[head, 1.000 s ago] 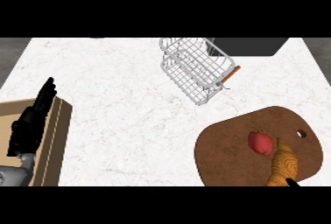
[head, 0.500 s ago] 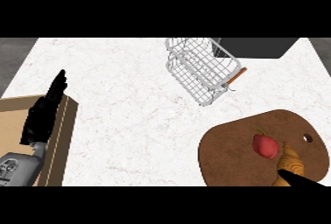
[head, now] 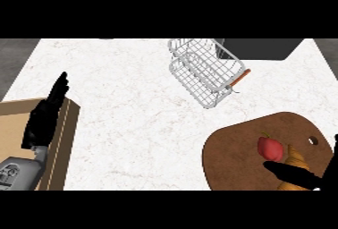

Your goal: Pick the bell pepper from the cutting board and place it in the tiered basket

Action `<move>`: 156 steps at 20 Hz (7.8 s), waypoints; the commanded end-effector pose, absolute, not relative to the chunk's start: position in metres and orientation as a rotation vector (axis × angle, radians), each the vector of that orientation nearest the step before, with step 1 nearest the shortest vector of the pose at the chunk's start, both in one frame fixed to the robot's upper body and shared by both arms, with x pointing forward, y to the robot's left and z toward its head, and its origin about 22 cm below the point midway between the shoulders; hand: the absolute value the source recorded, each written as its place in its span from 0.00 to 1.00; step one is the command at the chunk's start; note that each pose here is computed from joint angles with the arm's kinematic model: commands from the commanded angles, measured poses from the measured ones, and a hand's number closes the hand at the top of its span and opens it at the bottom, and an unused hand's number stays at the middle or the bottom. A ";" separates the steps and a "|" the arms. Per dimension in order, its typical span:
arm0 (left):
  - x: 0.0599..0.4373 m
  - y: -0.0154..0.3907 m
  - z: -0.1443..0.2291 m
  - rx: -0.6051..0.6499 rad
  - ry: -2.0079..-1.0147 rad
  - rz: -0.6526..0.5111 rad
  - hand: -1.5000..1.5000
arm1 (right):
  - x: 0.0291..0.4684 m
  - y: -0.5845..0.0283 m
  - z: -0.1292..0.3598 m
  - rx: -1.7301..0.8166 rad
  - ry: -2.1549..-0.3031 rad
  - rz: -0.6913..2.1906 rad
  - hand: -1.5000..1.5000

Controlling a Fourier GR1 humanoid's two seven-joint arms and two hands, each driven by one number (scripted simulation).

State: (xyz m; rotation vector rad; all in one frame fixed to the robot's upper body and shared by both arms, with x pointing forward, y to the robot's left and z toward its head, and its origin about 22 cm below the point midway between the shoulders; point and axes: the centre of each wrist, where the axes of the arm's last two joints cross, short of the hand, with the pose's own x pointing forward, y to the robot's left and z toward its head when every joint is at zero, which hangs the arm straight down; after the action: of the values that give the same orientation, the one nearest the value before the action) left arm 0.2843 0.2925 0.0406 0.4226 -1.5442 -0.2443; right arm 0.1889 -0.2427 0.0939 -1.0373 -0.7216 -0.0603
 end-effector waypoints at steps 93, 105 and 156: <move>0.309 0.238 0.047 0.290 -1.610 -0.384 0.50 | 0.413 -0.048 0.242 -1.669 -0.971 -0.043 1.00; 0.311 0.249 0.048 0.331 -1.604 -0.352 0.50 | 0.438 -0.036 0.271 -1.697 -0.887 -0.008 1.00; 0.286 0.294 0.020 0.420 -1.522 -0.249 0.50 | 0.447 -0.074 0.269 -1.550 -0.953 -0.342 0.00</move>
State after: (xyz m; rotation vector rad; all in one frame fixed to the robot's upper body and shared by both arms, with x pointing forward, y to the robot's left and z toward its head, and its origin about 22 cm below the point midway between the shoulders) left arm 0.2900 0.2886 0.0293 0.4131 -1.5269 -0.2591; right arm 0.4546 -0.0824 0.2415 -1.6205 -1.0557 -0.0592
